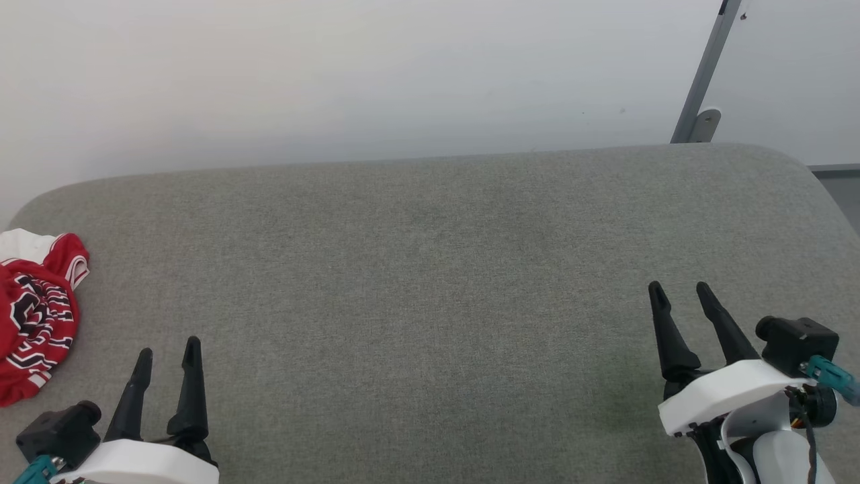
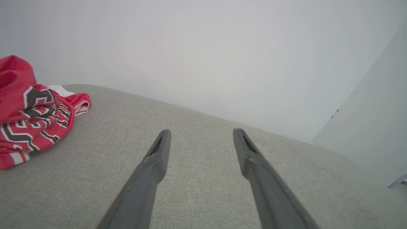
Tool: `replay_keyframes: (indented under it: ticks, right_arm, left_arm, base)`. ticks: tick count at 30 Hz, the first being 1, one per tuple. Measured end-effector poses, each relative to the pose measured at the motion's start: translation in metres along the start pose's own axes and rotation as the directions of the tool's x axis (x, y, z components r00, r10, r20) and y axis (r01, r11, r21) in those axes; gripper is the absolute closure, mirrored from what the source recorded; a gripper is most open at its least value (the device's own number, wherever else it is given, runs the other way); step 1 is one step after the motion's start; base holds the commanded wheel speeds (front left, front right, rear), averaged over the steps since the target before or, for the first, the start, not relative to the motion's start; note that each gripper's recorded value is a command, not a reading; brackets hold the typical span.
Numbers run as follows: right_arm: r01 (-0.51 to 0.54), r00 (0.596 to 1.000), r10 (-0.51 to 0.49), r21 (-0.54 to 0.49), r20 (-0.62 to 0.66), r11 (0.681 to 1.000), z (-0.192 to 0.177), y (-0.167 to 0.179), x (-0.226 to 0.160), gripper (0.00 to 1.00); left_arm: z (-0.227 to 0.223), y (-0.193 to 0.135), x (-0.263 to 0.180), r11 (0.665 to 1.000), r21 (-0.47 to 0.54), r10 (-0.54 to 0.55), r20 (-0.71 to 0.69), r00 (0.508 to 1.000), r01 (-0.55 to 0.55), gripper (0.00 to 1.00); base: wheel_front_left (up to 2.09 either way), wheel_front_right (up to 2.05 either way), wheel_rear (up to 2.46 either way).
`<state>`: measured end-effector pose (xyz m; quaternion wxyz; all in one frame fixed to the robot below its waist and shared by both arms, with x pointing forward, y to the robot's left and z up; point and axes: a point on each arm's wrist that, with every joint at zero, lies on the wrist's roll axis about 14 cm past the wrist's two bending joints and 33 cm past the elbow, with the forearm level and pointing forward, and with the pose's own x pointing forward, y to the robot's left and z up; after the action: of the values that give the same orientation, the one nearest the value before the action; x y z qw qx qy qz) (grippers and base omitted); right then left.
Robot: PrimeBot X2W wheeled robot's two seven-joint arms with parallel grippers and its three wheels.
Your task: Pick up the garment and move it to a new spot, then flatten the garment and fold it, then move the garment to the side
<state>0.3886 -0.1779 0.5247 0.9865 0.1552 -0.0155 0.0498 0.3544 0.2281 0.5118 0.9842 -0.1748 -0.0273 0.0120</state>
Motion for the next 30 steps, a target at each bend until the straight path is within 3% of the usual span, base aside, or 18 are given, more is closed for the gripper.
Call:
replay_keyframes:
  ticks: [30]
  right_arm:
    - [-0.037, 0.998, 0.049, -0.231, 0.046, 0.972, 0.015, 0.01, 0.002, 0.0]
  left_arm:
    - [0.013, -0.004, -0.005, 0.98, 0.192, -0.059, 0.052, 0.997, 0.048, 0.0]
  base:
    - [0.0, 0.0, 0.0]
